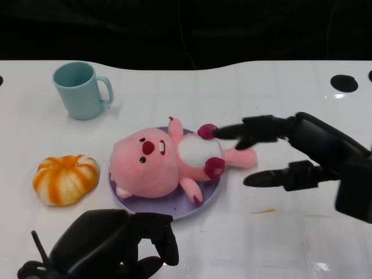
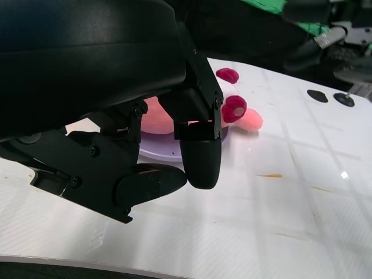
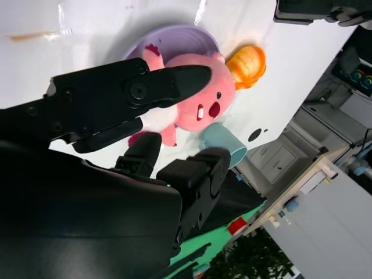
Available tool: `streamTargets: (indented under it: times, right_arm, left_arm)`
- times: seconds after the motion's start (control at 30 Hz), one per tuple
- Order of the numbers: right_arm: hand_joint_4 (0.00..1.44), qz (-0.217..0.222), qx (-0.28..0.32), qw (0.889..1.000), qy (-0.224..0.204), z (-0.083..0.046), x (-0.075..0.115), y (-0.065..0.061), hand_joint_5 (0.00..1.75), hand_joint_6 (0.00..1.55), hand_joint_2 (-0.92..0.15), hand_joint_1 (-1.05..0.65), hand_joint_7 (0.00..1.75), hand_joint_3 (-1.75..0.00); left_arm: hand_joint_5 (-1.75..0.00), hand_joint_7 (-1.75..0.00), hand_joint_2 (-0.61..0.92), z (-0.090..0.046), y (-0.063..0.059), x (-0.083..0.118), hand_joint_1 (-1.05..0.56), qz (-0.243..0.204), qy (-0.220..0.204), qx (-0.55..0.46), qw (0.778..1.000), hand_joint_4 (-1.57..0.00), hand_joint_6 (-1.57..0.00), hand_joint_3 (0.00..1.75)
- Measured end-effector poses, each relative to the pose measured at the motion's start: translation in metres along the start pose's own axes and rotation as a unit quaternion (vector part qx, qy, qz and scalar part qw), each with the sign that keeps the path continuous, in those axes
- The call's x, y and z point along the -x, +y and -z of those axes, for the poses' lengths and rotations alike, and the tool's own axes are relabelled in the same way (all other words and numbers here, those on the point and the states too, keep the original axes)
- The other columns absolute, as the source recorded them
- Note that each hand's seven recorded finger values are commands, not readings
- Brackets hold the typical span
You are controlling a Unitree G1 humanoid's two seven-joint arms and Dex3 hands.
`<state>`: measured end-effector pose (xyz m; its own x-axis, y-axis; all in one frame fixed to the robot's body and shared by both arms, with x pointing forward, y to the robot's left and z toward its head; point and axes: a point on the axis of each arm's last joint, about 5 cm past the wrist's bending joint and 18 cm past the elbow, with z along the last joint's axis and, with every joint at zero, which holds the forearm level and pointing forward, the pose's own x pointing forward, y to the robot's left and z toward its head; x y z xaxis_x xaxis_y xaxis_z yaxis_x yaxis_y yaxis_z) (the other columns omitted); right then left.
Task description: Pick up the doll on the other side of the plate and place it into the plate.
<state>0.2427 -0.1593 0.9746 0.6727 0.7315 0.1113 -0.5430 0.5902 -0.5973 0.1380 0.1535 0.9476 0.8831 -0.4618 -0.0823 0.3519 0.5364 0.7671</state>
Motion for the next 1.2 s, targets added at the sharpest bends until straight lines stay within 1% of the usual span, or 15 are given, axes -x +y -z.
streamTargets:
  times: [0.07,0.1,0.13,0.2,0.27,0.3,0.33,0.43,0.47,0.63,0.73,0.83,0.93,1.03,1.2]
  right_arm:
    - [0.53,0.002,-0.021,1.000,0.010,0.001,0.008,-0.001,1.16,0.86,-0.92,-0.09,0.38,-0.10]
    - [0.60,0.001,-0.024,1.000,0.016,0.002,0.011,-0.001,1.18,0.90,-0.89,-0.07,0.43,-0.21]
    - [0.67,0.001,-0.026,0.999,0.020,0.002,0.014,-0.001,1.21,0.92,-0.74,-0.05,0.51,-0.55]
    - [0.77,0.002,-0.029,0.999,0.026,0.003,0.022,-0.001,1.35,0.98,-0.55,0.00,0.65,-0.97]
    - [0.82,0.003,-0.029,0.999,0.038,0.005,0.029,-0.001,1.42,1.01,-0.48,0.01,0.73,-1.13]
    - [0.87,0.000,-0.027,0.999,0.044,0.005,0.033,-0.001,1.48,1.01,-0.44,0.03,0.85,-1.23]
    - [0.89,-0.001,-0.025,0.998,0.051,0.005,0.036,-0.001,1.53,0.99,-0.42,0.05,0.95,-1.27]
    - [0.88,-0.005,-0.028,0.997,0.069,0.003,0.044,0.001,1.66,0.89,-0.40,0.07,1.26,-1.31]
    - [0.88,-0.005,-0.029,0.997,0.073,0.003,0.045,0.002,1.70,0.87,-0.39,0.07,1.32,-1.32]
    - [0.86,0.011,-0.031,0.996,0.082,0.003,0.050,0.008,1.74,0.81,-0.34,0.05,1.47,-1.40]
    - [0.88,0.018,-0.026,0.995,0.098,0.006,0.053,0.014,1.75,0.79,-0.34,0.03,1.50,-1.41]
    - [0.88,0.021,-0.017,0.995,0.099,0.006,0.053,0.018,1.75,0.78,-0.32,0.03,1.51,-1.40]
    - [0.86,0.024,-0.006,0.995,0.099,0.007,0.052,0.021,1.75,0.77,-0.31,0.02,1.52,-1.41]
    - [0.84,0.016,0.001,0.994,0.107,0.009,0.051,0.024,1.75,0.75,-0.32,0.00,1.54,-1.40]
    - [0.84,0.016,0.014,0.993,0.118,0.010,0.050,0.025,1.75,0.75,-0.33,0.00,1.56,-1.38]
  left_arm:
    - [-1.43,-1.12,0.67,0.000,0.000,0.000,-0.21,0.000,0.000,0.002,1.000,-0.73,-0.76,0.74]
    - [-1.43,-1.12,0.68,0.000,0.000,0.000,-0.21,0.000,0.000,0.001,1.000,-0.73,-0.77,0.74]
    - [-1.42,-1.11,0.68,0.001,0.001,0.000,-0.21,0.001,0.000,0.001,1.000,-0.74,-0.77,0.74]
    - [-1.40,-1.10,0.69,0.001,0.001,0.001,-0.20,0.002,0.001,0.000,1.000,-0.74,-0.78,0.74]
    - [-1.40,-1.10,0.69,0.001,0.000,0.001,-0.19,0.002,0.002,0.000,1.000,-0.75,-0.78,0.74]
    - [-1.41,-1.10,0.69,0.001,0.000,0.002,-0.20,0.003,0.003,0.000,1.000,-0.75,-0.79,0.74]
    - [-1.41,-1.10,0.69,0.002,0.000,0.002,-0.20,0.004,0.004,0.001,1.000,-0.75,-0.78,0.73]
    - [-1.43,-1.11,0.68,0.003,0.001,0.004,-0.20,0.004,0.008,0.000,1.000,-0.74,-0.78,0.73]
    - [-1.43,-1.12,0.68,0.003,0.001,0.004,-0.20,0.004,0.009,0.000,1.000,-0.74,-0.78,0.72]
    - [-1.45,-1.13,0.67,0.005,0.001,0.007,-0.18,0.005,0.008,-0.005,1.000,-0.75,-0.78,0.73]
    - [-1.44,-1.14,0.66,0.006,0.001,0.010,-0.17,0.007,0.003,-0.008,1.000,-0.75,-0.78,0.74]
    - [-1.41,-1.10,0.65,0.007,0.000,0.012,-0.19,0.008,0.002,-0.008,1.000,-0.74,-0.77,0.75]
    - [-1.41,-1.06,0.65,0.007,0.000,0.013,-0.19,0.009,0.005,-0.008,1.000,-0.75,-0.78,0.73]
    - [-1.41,-1.05,0.66,0.008,0.000,0.013,-0.19,0.008,0.006,-0.009,1.000,-0.74,-0.79,0.72]
    - [-1.43,-1.03,0.69,0.009,0.002,0.014,-0.19,0.005,0.007,-0.005,1.000,-0.73,-0.80,0.69]
